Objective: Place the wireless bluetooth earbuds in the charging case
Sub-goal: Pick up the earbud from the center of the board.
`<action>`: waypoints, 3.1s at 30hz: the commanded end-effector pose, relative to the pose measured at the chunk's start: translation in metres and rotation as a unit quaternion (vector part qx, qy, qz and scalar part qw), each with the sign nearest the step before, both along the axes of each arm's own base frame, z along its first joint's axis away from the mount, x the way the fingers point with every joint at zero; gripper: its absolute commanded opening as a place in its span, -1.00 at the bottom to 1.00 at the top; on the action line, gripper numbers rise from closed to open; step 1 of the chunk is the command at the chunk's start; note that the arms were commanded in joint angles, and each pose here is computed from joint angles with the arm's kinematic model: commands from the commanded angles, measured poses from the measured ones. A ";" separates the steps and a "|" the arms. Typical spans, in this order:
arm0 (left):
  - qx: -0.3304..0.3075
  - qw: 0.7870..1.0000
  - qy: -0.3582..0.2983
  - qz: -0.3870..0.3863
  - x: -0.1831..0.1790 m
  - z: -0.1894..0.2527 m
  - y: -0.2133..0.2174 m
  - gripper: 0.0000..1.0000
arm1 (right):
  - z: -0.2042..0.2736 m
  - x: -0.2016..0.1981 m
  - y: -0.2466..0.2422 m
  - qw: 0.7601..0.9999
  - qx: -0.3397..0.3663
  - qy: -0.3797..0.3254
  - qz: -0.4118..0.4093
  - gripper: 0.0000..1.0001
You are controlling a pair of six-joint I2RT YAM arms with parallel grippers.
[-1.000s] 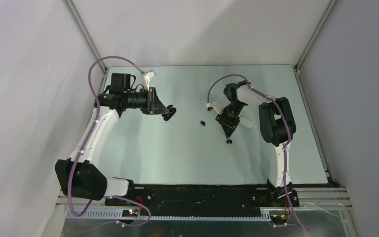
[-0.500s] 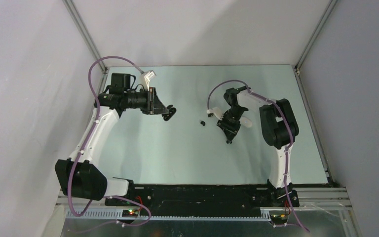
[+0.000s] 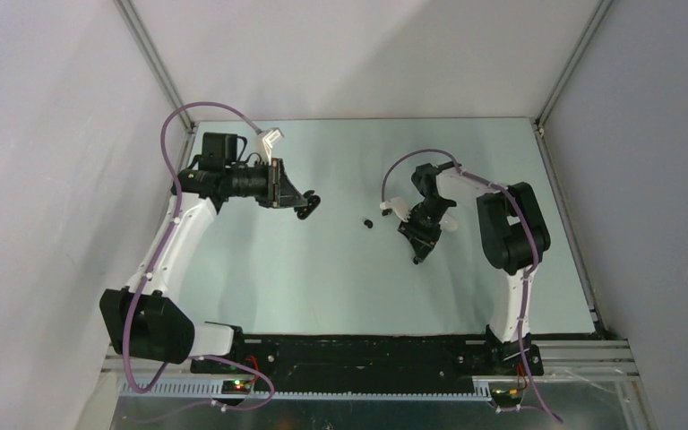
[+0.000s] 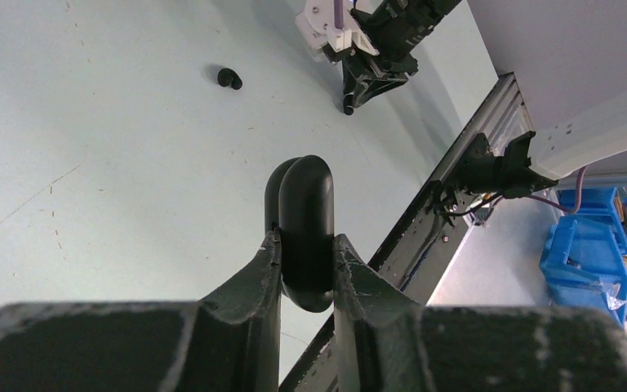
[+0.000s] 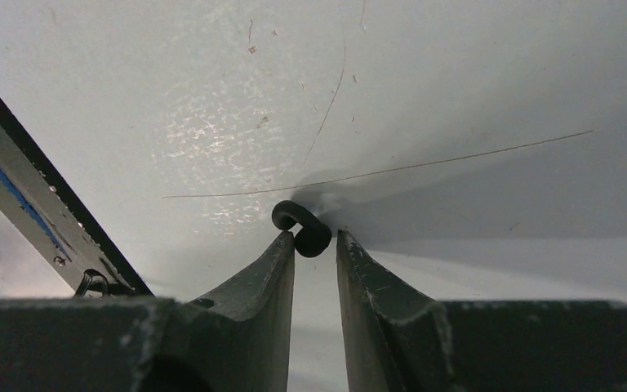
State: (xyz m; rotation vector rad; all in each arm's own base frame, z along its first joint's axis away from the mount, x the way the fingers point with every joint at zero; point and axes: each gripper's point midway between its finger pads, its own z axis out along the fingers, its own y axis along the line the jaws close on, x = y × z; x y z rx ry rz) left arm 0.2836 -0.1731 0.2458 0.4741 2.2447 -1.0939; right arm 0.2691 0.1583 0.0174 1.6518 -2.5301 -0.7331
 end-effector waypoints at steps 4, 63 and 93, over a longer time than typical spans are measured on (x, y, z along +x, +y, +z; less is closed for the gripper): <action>-0.003 1.000 -0.022 -0.001 0.005 0.013 -0.003 -1.00 | 0.013 0.008 0.013 0.998 0.030 -0.057 0.005 -0.41; 0.038 0.998 -0.039 0.000 0.003 -0.002 0.012 -1.00 | 0.013 0.006 0.019 0.888 0.060 -0.146 0.432 -0.50; 0.035 0.999 -0.032 -0.004 0.003 -0.005 0.011 -1.00 | 0.007 -0.022 0.030 0.952 0.083 -0.089 0.280 -0.67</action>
